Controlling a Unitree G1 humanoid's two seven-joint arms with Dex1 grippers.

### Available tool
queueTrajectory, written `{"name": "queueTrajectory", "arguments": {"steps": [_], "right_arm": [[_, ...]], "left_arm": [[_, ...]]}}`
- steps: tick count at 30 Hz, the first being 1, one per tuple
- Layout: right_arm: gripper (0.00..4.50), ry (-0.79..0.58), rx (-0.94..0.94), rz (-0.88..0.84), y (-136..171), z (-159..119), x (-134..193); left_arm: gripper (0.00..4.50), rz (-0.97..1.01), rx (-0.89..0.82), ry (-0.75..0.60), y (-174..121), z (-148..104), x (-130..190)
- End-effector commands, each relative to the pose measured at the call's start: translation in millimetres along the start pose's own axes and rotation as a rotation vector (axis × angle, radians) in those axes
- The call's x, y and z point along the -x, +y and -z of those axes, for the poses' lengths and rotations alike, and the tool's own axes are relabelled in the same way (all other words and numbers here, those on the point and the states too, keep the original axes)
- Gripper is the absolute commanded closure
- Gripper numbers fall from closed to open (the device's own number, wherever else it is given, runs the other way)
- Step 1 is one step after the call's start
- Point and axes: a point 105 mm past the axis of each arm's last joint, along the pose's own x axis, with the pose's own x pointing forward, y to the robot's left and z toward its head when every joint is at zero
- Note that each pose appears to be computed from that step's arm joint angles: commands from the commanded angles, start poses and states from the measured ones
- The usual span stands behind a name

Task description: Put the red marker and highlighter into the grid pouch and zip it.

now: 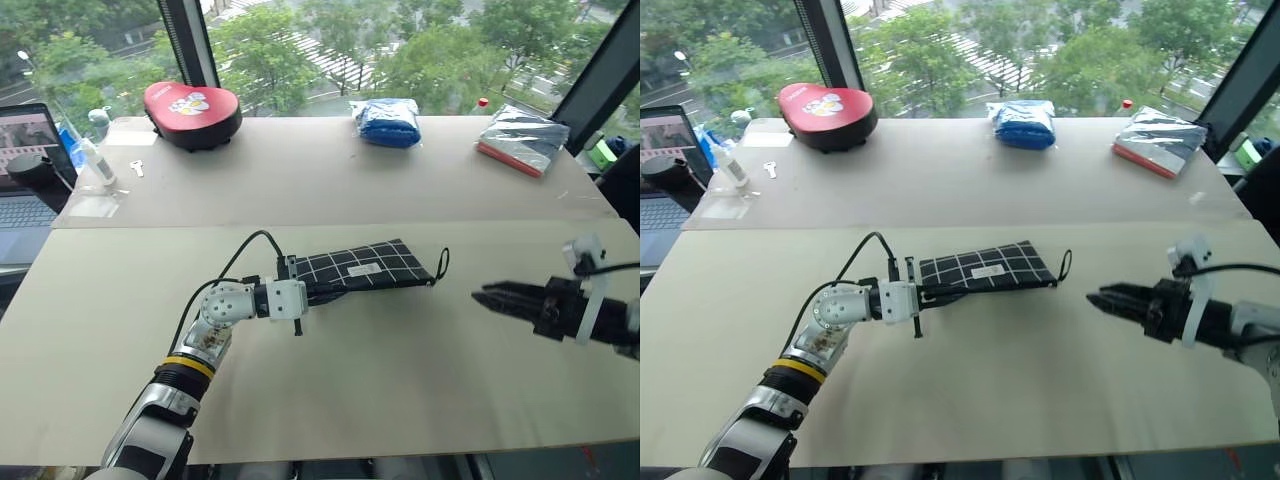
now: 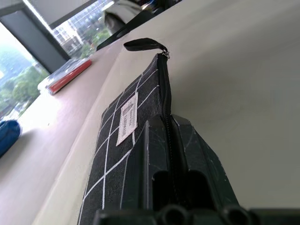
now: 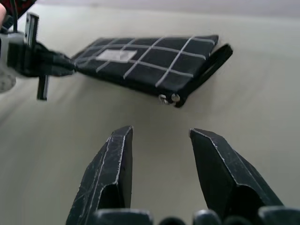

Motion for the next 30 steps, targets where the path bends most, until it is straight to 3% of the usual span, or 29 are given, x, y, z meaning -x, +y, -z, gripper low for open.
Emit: {"name": "queueTrajectory", "arguments": {"steps": [1,2,9,12,17,21,30], "right_arm": [[2.25,-0.08,0.075,0.058,-4.9,-14.9,4.7],[2.25,-0.087,0.071,0.061,-5.1,-14.4,3.3],[2.25,-0.099,0.065,0.094,-9.3,-10.0,4.5],[2.25,-0.12,0.066,0.129,-18.9,-15.8,10.6],[2.25,-0.199,0.039,0.189,-38.9,-29.0,24.4],[2.25,-0.227,0.004,0.209,-48.6,-26.8,23.4],[2.25,-0.236,-0.034,0.223,-64.1,-18.7,2.9]], "left_arm": [[3.72,0.074,-0.015,-0.058,-1.1,-6.4,-4.1],[3.63,0.095,-0.001,-0.062,-3.2,-5.5,-4.3],[1.29,0.109,0.042,-0.032,-3.5,-2.3,-1.9],[1.29,0.006,0.178,-0.074,10.4,-10.9,5.8],[1.29,-0.344,0.664,-0.104,46.3,-16.2,44.6],[1.29,-0.557,0.778,0.1,41.4,1.1,86.0],[1.29,-0.791,0.83,0.188,27.3,4.3,156.2]]}}
